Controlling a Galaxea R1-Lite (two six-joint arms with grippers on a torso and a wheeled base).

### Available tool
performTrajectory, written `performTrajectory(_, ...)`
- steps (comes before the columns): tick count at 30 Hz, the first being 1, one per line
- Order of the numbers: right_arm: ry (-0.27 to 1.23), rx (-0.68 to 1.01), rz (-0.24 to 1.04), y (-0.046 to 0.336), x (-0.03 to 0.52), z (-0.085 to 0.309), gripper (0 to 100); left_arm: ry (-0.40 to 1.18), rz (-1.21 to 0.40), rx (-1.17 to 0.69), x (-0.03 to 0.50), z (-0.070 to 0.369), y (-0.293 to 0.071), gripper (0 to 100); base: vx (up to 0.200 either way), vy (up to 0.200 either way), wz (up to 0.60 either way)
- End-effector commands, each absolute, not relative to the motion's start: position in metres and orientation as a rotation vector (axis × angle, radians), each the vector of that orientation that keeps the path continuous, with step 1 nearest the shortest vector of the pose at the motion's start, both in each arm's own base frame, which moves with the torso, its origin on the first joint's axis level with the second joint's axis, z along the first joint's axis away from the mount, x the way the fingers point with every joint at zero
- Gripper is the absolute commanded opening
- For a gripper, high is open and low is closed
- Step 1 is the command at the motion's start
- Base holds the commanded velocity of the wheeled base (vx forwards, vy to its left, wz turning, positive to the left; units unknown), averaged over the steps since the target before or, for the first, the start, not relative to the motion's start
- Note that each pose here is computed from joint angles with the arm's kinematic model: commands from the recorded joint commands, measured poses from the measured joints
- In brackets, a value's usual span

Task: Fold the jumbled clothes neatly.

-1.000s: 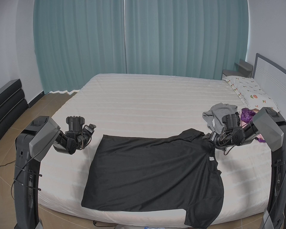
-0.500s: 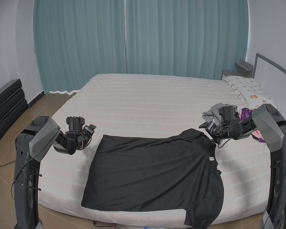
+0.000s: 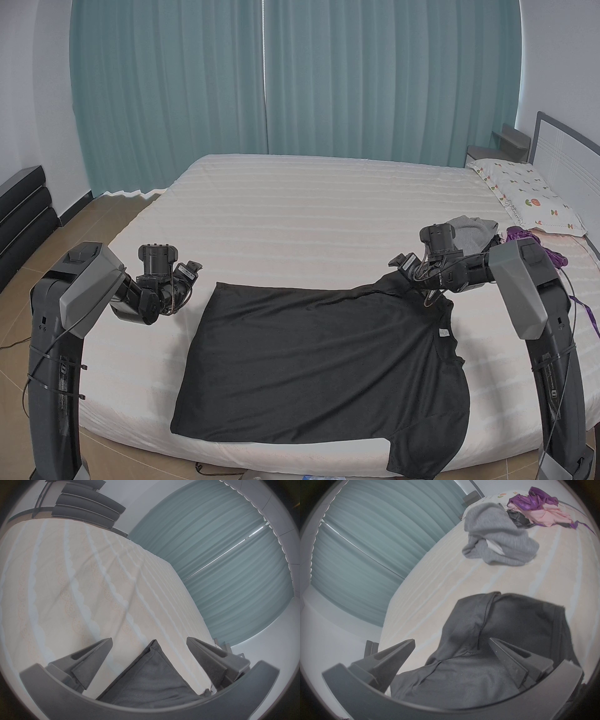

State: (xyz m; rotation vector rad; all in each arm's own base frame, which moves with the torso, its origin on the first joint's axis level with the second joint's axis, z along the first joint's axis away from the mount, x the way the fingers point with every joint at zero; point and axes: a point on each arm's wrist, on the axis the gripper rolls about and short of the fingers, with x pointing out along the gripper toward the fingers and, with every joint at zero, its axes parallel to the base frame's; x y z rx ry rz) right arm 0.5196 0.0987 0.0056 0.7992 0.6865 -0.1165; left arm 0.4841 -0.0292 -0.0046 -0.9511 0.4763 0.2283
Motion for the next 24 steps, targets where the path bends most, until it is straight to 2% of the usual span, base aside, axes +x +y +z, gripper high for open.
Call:
performTrajectory(1,0.739,0.777,-0.136,0.116,0.524,-0.042,100,0.477,0.230,-0.952,0.484,-0.005,-0.029,100,0.000,0.000,0.00)
performTrajectory(5,0.717,0.782,-0.124,0.118,0.525,-0.042,100,0.476,0.229,-0.952,0.484,-0.005,-0.029,100,0.000,0.000,0.00)
performTrajectory(10,0.596,0.815,-0.083,0.112,0.534,-0.038,100,0.476,0.229,-0.952,0.484,-0.005,-0.029,100,0.000,0.000,0.00)
performTrajectory(12,0.590,0.816,-0.081,0.111,0.535,-0.038,100,0.477,0.230,-0.952,0.484,-0.005,-0.029,100,0.000,0.000,0.00)
performTrajectory(17,0.460,0.838,-0.018,0.111,0.542,-0.051,100,0.479,0.229,-0.951,0.484,-0.006,-0.030,100,0.000,0.000,0.00)
performTrajectory(20,0.291,0.850,0.066,0.111,0.548,-0.023,100,0.478,0.229,-0.951,0.484,-0.006,-0.030,100,0.000,0.000,0.00)
performTrajectory(21,0.291,0.850,0.066,0.111,0.548,-0.023,100,0.478,0.229,-0.951,0.484,-0.006,-0.030,100,0.000,0.000,0.00)
performTrajectory(22,0.193,0.851,0.105,0.107,0.550,0.006,100,0.478,0.229,-0.951,0.484,-0.006,-0.030,100,0.000,0.000,0.00)
performTrajectory(24,0.114,0.843,0.122,0.097,0.552,0.031,100,0.476,0.228,-0.951,0.484,-0.005,-0.030,100,0.000,0.000,0.00)
